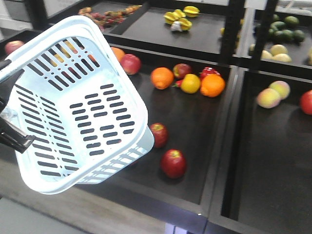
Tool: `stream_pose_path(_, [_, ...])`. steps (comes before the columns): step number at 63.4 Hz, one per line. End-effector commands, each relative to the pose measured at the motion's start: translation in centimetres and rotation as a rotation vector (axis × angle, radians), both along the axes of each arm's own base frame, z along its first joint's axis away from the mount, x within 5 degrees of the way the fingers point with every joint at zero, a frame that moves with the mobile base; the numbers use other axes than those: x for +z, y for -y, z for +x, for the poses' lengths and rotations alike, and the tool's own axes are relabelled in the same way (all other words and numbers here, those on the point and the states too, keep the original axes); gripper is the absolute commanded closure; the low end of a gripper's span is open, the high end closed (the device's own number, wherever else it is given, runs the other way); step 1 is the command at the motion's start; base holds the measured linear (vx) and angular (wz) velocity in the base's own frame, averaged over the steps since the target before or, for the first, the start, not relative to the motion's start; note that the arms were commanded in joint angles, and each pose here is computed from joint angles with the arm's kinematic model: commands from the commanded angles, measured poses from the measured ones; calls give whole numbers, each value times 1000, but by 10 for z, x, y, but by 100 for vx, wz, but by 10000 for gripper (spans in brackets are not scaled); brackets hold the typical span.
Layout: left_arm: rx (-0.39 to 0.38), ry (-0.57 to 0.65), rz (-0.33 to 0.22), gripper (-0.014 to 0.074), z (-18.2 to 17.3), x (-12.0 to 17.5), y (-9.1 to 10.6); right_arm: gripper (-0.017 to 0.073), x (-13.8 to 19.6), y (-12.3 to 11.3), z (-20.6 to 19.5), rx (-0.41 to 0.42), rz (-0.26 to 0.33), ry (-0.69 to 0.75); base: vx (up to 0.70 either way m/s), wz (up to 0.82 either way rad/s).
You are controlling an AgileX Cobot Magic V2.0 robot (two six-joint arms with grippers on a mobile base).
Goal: Pick three apples into basket with both arms
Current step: 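Drive the base away carrying the basket in the left gripper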
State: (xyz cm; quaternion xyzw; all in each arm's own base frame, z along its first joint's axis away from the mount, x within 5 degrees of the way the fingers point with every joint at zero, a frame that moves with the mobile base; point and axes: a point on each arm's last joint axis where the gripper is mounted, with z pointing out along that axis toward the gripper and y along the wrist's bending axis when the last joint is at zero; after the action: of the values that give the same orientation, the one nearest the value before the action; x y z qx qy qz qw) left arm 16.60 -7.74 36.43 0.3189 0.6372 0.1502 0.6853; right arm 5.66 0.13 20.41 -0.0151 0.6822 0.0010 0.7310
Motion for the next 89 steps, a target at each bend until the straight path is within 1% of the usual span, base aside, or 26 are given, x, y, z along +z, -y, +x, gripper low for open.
stream_pose_path(1, [16,53,-11,601,-3,14,-3,568,2,0,-1,-1,-13,68,-13,49])
stream_pose_path(48, [16,53,-11,601,-3,14,-3,568,2,0,-1,-1,-13,68,-14,53])
stream_pose_path(89, [16,53,-11,601,-3,14,-3,568,2,0,-1,-1,-13,68,-10,45])
